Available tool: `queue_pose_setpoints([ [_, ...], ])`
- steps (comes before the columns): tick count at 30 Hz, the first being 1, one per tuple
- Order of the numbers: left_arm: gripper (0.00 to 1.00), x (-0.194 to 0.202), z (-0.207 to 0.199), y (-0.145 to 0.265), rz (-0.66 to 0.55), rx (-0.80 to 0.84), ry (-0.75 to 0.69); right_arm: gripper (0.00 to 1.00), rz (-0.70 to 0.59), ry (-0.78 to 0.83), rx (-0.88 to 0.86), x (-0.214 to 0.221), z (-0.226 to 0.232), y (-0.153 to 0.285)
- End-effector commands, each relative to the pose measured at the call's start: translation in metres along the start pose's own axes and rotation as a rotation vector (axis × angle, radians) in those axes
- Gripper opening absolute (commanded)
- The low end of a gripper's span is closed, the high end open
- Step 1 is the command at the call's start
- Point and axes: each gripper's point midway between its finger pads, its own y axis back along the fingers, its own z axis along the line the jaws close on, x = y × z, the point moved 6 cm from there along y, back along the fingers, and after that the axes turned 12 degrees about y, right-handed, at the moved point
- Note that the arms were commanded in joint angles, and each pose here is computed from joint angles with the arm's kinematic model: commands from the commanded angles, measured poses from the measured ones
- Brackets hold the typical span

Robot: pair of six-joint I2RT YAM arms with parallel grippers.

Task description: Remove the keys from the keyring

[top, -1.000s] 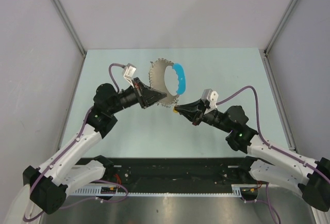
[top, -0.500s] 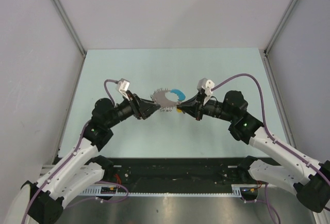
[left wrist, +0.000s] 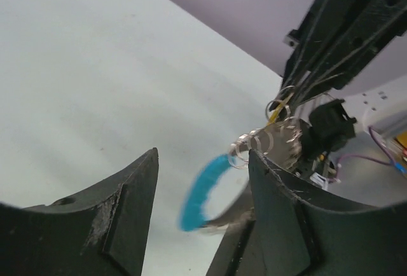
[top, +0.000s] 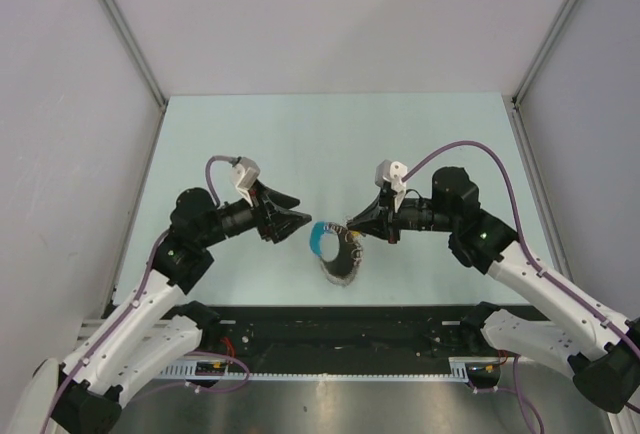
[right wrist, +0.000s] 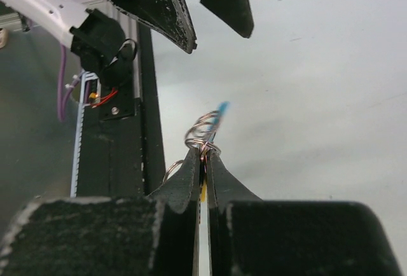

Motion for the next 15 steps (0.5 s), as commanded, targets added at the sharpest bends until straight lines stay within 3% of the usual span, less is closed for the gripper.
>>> queue_pose_setpoints([
  [1,0.63,-0.012,-0.033,-0.005,0.026,0.228,-0.085,0.0,-0.093,0.055,-0.052,-0.032,0.006,0.005],
  [7,0.61,-0.003,-0.052,-0.014,0.066,0.34,-0.107,0.0,-0.095,0.056,-0.009,-0.036,0.008,0.001],
  [15,0.61,-0.003,-0.057,-0.026,0.066,0.366,-0.176,0.0,-0.118,0.069,-0.014,-0.042,0.012,0.004],
])
